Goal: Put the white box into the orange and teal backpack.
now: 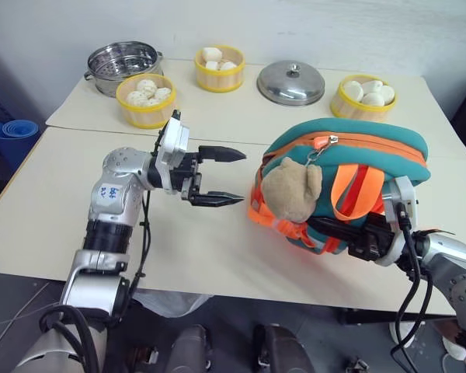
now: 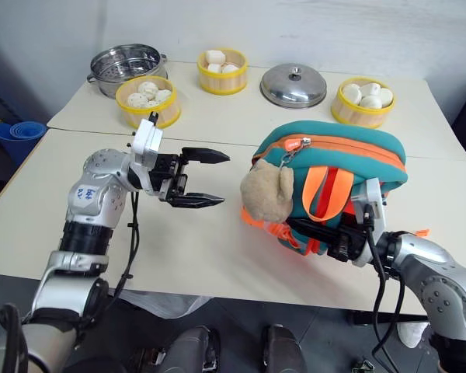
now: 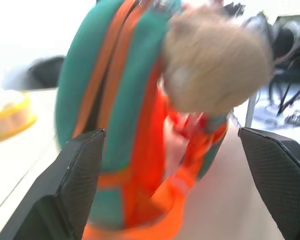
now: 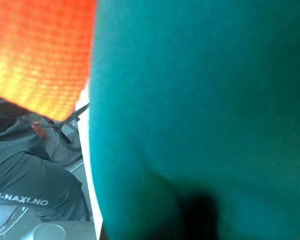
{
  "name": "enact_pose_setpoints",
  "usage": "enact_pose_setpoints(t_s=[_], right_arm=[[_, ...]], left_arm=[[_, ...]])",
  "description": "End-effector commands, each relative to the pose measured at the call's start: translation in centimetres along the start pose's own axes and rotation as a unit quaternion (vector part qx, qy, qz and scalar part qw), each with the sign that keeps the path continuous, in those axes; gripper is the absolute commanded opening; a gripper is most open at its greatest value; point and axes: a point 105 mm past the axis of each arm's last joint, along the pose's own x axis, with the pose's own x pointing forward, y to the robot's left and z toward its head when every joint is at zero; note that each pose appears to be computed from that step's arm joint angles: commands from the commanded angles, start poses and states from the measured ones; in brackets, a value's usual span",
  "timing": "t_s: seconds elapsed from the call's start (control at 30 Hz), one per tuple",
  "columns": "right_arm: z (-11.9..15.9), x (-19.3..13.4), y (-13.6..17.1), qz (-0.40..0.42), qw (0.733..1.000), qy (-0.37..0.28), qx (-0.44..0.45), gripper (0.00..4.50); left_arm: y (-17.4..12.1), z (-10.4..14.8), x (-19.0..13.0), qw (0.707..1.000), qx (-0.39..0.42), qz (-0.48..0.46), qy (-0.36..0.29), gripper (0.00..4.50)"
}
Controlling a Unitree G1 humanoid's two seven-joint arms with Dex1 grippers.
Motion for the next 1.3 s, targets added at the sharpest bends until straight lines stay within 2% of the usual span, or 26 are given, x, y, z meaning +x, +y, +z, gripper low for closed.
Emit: enact_pose_setpoints(t_s=[0.03,0.23,0.37,0.53,0.67,0.73,0.83,0.93,0.97,1.03,1.13,1.2,1.3], right_arm=[[0.0,0.4,0.4,0.009,1.000,-0.002,-0.002,0.00],[-0.1,0.7,0.5,0.009,1.000,-0.002,-0.004,0.00],[0.1,0.9,0.6,0.011,1.000,-0.007,-0.006,0.00],[0.4,1.0,0.5,0.008,1.000,-0.016,-0.007,0.00],[0.3,0.9,0.4,0.002,1.000,-0.019,-0.005,0.00],[0.2,0.6,0.1,-0.007,1.000,-0.021,-0.006,0.00],[0.3,0.2,-0.1,-0.017,0.999,-0.026,-0.007,0.00],[0.5,-0.5,-0.3,-0.029,0.999,-0.035,-0.010,0.00],[0.6,-0.6,-0.4,-0.032,0.999,-0.039,-0.010,0.00],[0.7,-0.7,-0.5,-0.037,0.998,-0.045,-0.011,0.00],[0.7,-0.7,-0.5,-0.045,0.997,-0.053,-0.013,0.00],[0.7,-0.7,-0.5,-0.050,0.997,-0.060,-0.012,0.00],[0.5,-0.4,-0.6,-0.054,0.996,-0.069,-0.007,0.00]], left_arm=[[-1.1,2.1,1.9,0.999,0.017,-0.002,-0.041,4.47],[-2.4,1.0,4.6,0.999,-0.003,-0.017,-0.046,4.47],[-1.3,-0.4,5.4,1.000,0.019,0.019,-0.011,3.61],[0.0,0.3,5.0,0.998,0.043,0.051,-0.017,2.02],[1.1,2.1,3.0,0.996,0.052,0.067,-0.038,0.97],[2.2,3.4,1.0,0.995,0.025,0.082,-0.052,0.60],[3.6,4.2,-1.4,0.994,0.018,0.106,-0.032,0.43],[7.2,3.6,-5.8,0.979,-0.002,0.201,0.028,0.43],[7.7,2.8,-6.8,0.975,-0.010,0.217,0.045,0.43],[7.8,-0.5,-7.9,0.968,-0.026,0.231,0.095,0.43],[7.0,-4.8,-8.1,0.960,-0.025,0.221,0.168,0.43],[6.6,-6.6,-7.6,0.958,-0.027,0.219,0.181,0.43],[5.7,-9.4,-5.1,0.962,-0.023,0.208,0.178,0.43]])
